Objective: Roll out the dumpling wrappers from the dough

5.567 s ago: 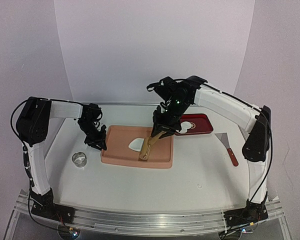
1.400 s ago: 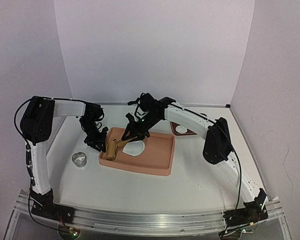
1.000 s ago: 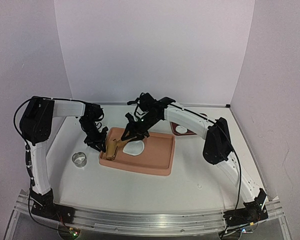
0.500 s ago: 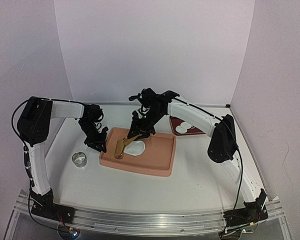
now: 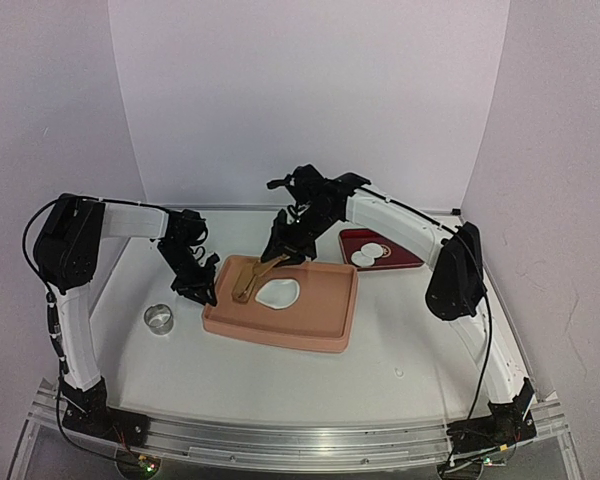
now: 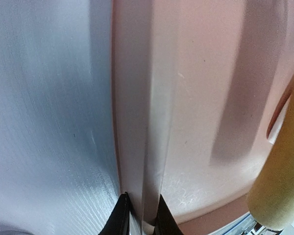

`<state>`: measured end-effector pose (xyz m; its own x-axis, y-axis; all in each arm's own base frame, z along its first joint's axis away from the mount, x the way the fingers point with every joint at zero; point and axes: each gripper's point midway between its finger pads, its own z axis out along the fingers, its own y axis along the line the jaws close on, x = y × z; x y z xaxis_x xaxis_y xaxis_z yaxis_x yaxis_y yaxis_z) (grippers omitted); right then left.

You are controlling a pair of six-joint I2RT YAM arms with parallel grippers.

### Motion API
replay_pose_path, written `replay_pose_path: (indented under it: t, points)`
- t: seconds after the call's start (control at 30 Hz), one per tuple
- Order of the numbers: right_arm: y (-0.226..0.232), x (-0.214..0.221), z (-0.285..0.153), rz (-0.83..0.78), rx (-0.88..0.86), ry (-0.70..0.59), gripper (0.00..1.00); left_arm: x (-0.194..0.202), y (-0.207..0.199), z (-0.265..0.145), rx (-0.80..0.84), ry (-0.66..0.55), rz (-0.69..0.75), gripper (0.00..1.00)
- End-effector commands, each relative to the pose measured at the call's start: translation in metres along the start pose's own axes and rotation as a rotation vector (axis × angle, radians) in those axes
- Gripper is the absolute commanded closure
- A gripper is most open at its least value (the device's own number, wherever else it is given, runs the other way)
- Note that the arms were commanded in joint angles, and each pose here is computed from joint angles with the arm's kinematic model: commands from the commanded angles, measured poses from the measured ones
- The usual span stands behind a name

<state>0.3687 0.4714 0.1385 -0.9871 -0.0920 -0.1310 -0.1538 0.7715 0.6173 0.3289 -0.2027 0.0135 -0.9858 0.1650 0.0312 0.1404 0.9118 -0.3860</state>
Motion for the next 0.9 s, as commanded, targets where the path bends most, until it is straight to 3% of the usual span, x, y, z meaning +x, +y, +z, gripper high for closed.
replay_pose_path:
  t: [0.0,0.23,0.5,0.6,0.87]
  points:
    - [0.069,-0.017,-0.076,-0.066,-0.199,-0.141,1.00,0.048,0.032,0.066,-0.083,0.188,-0.017,1.00]
    - [0.029,-0.022,-0.087,0.029,-0.062,-0.217,1.00,0.042,0.029,0.053,-0.107,0.169,-0.036,1.00]
    - [-0.006,-0.001,-0.081,0.073,0.032,-0.183,1.00,0.037,0.019,0.024,-0.152,0.130,-0.050,0.86]
    - [-0.011,0.004,-0.080,0.080,0.041,-0.172,1.00,0.046,0.020,0.013,-0.180,0.142,-0.059,0.90]
    - [-0.010,0.020,-0.076,0.069,0.049,-0.147,1.00,0.085,0.009,0.000,-0.208,0.212,-0.071,0.87]
